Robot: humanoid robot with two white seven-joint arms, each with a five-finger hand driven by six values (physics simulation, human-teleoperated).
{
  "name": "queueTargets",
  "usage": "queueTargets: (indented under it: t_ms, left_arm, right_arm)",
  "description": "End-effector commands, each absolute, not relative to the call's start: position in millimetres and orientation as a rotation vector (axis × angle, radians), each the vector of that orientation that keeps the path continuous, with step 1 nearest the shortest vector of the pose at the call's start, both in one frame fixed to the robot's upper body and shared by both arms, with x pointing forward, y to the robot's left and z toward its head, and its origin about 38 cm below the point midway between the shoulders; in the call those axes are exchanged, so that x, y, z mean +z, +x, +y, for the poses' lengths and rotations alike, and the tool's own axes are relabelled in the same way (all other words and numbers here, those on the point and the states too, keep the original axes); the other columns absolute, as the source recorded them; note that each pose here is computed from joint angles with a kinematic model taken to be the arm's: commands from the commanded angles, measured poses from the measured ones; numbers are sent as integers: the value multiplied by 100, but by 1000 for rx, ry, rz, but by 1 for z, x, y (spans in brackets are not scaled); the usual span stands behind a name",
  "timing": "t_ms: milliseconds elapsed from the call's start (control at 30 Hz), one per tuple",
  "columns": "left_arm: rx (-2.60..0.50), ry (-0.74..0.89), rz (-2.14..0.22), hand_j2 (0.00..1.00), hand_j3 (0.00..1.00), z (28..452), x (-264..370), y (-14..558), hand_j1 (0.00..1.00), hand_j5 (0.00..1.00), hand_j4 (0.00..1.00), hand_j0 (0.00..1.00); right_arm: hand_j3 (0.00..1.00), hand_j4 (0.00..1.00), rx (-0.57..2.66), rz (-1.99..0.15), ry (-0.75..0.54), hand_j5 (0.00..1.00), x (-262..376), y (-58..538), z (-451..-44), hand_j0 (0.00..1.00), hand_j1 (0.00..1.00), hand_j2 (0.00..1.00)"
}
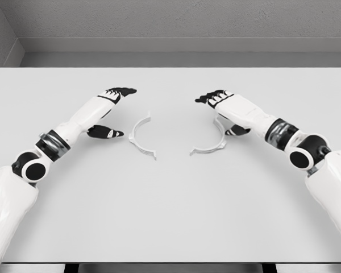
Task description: Assemble PVC drainage pipe clamps
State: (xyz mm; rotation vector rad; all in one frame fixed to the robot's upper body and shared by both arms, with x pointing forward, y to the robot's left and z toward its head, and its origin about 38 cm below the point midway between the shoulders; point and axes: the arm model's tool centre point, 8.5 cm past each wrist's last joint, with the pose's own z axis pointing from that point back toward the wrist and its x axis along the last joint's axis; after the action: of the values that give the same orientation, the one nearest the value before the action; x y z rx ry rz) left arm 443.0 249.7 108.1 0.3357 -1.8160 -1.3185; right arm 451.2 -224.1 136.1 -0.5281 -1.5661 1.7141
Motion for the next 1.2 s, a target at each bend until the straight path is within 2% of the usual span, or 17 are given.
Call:
queueTargets:
  t_ms: [0,333,567,1167]
  left_arm:
    - [-1311,334,-1820,100,100,250,109,443,100,100,100,100]
    - [-1309,332,-1819,100,100,250,108,443,100,100,100,100]
    - [-1311,328,-1817,100,100,248,107,443,100,100,100,100]
    - [-1300,293,-1829,100,100,234,102,441,100,100,100,100]
  right_arm:
    - [100,100,1708,-1570,-510,100,133,451,-216,100,100,100]
    - [100,100,1693,-1589,-528,100,145,462,-214,100,100,100]
    - [100,100,1724,-1595,-557,100,150,437,-233,100,100,100]
    - [100,100,1752,-1573,-503,100,131,426,-220,100,100,100]
